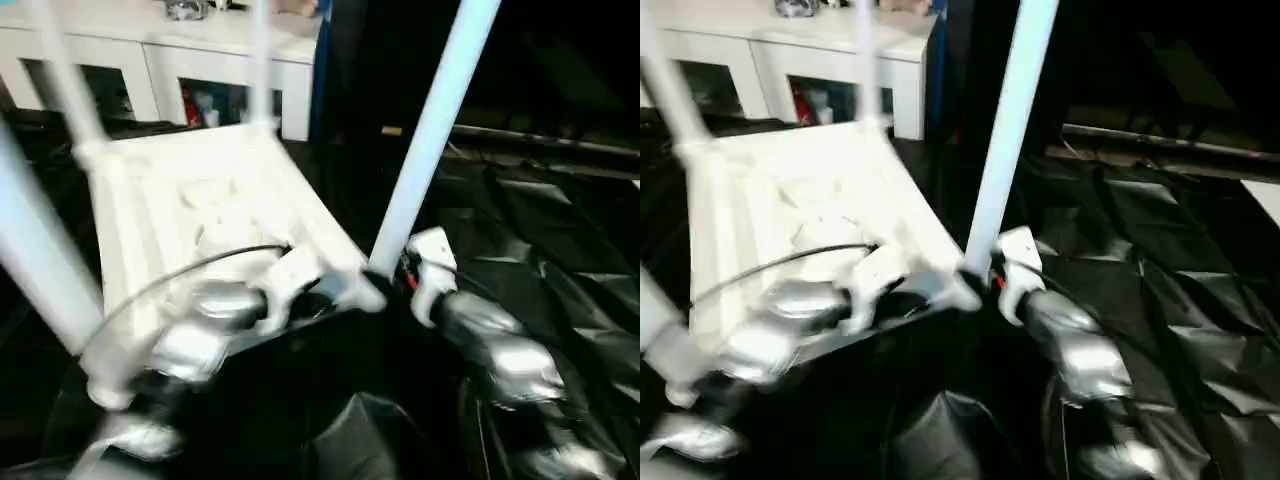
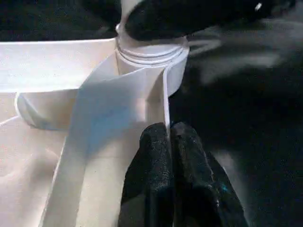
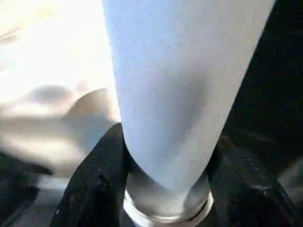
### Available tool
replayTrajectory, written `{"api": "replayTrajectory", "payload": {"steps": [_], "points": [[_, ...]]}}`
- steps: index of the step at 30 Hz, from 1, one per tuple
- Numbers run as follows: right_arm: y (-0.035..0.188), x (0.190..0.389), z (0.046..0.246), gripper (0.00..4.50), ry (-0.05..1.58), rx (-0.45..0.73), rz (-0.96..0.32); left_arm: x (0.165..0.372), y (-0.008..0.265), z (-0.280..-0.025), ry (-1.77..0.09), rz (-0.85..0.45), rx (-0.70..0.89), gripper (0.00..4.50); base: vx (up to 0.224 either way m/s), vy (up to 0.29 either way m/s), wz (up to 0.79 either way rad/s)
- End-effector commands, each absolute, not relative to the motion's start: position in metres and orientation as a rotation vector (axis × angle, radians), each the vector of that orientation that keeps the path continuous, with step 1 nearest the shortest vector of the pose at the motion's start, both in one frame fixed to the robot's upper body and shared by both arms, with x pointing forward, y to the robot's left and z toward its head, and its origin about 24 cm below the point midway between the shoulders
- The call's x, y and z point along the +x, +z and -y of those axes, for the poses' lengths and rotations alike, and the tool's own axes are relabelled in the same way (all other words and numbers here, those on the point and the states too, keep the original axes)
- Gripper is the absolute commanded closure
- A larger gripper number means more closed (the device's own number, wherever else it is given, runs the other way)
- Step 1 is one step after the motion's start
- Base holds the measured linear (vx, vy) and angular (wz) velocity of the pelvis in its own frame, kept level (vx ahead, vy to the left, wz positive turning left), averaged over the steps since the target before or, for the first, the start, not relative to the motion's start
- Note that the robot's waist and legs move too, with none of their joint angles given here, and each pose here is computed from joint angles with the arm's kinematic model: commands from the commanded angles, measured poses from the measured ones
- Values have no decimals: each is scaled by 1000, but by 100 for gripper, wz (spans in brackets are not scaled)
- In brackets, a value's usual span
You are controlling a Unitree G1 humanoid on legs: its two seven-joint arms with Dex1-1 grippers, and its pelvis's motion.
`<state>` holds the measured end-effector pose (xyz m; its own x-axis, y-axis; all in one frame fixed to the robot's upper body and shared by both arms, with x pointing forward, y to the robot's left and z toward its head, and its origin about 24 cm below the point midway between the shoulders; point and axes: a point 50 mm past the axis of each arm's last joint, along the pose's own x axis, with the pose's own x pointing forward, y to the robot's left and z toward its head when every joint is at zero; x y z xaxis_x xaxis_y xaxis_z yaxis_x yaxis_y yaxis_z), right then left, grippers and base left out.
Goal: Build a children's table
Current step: Rotate leg to tighten
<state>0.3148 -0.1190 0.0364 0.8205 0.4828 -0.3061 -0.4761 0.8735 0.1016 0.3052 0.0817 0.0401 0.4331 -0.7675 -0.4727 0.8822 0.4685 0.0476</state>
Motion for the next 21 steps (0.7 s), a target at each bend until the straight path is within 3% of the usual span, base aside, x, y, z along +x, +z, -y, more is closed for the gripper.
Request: {"api": "replayTrajectory", "payload": {"steps": [1,2,3,8,12,21], "points": [[16,303,91,253,611,23,-436,295,44,-42,-1176,-357,276,450,0,0,0],[18,303,87,253,632,23,-418,295,44,-39,-1180,-352,292,450,0,0,0],[19,303,85,198,642,28,-406,295,44,-39,-1183,-350,303,450,0,0,0],[21,304,85,148,638,71,-402,295,43,-40,-1187,-351,309,450,0,0,0],[27,303,90,148,696,72,-373,295,44,-47,-1191,-352,291,450,0,0,0],[46,290,128,148,947,-24,-321,290,48,-78,-1312,-356,283,450,0,0,0]]}}
